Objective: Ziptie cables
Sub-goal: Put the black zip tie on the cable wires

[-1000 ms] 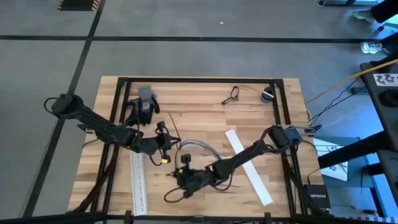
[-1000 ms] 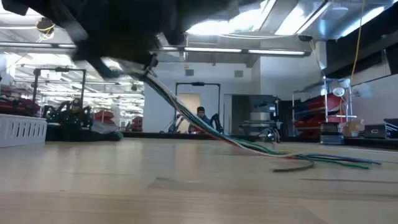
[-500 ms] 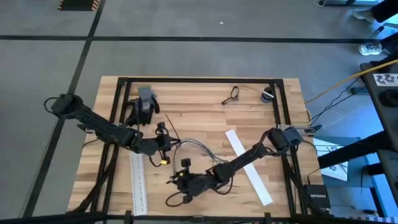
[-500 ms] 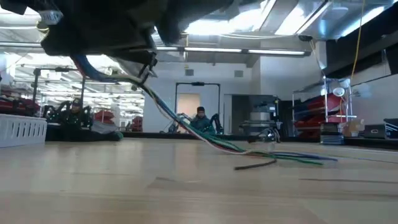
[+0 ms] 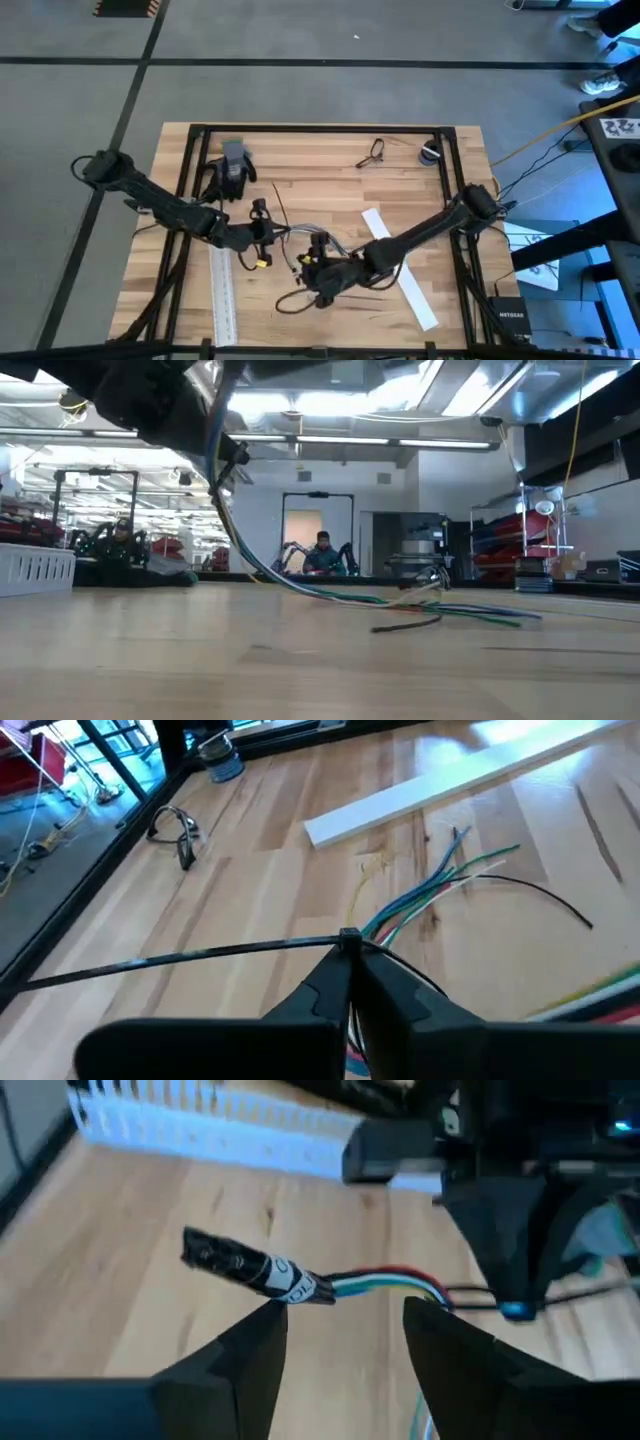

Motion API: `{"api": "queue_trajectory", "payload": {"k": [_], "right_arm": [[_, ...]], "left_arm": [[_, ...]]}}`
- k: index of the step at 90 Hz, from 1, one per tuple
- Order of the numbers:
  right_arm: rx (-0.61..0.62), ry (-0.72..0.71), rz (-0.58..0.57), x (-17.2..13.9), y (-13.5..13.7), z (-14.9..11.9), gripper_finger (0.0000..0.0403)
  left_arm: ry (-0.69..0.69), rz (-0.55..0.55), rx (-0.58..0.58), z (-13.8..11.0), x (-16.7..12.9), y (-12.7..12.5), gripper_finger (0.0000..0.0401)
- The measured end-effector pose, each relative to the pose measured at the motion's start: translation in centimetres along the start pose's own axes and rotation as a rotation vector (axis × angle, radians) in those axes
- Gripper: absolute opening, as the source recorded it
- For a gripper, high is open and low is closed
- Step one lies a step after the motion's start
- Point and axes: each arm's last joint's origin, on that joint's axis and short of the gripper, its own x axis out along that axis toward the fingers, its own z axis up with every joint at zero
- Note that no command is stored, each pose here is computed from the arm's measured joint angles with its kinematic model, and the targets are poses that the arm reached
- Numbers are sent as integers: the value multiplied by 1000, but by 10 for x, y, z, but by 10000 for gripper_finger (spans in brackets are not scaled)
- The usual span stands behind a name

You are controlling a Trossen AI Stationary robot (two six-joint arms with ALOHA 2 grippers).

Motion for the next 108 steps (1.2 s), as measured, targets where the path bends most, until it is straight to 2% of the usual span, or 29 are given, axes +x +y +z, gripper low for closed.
{"api": "queue_trajectory", "payload": {"k": [12,27,38,49,56,61,76,80,86,94,108], "right_arm": [[0,37,118,7,4,-6,188],[-8,188,57,0,-5,-18,188],[-24,210,-3,-12,-24,-16,188],[20,192,7,-11,-54,-25,188],[68,143,5,-5,-79,-40,188],[127,50,34,2,-96,-49,188],[301,-318,231,25,-132,-67,188],[333,-379,271,30,-139,-70,188],[356,-415,333,40,-144,-74,188],[371,-394,407,52,-147,-80,188],[365,-391,445,54,-147,-80,188]], "left_arm": [[-1,0,-2,0,0,0,0],[4,-1,1,0,0,0,0],[3,-7,0,0,0,0,0],[3,-53,7,0,0,-2,0],[1,-74,11,0,0,-3,0],[0,-79,18,0,-1,-4,0],[-2,-85,38,0,-2,-5,0],[-3,-85,36,0,-2,-5,0],[-4,-85,37,0,-2,-5,0],[-3,-85,38,0,-2,-5,0],[5,-84,44,-1,-2,-5,0]]}}
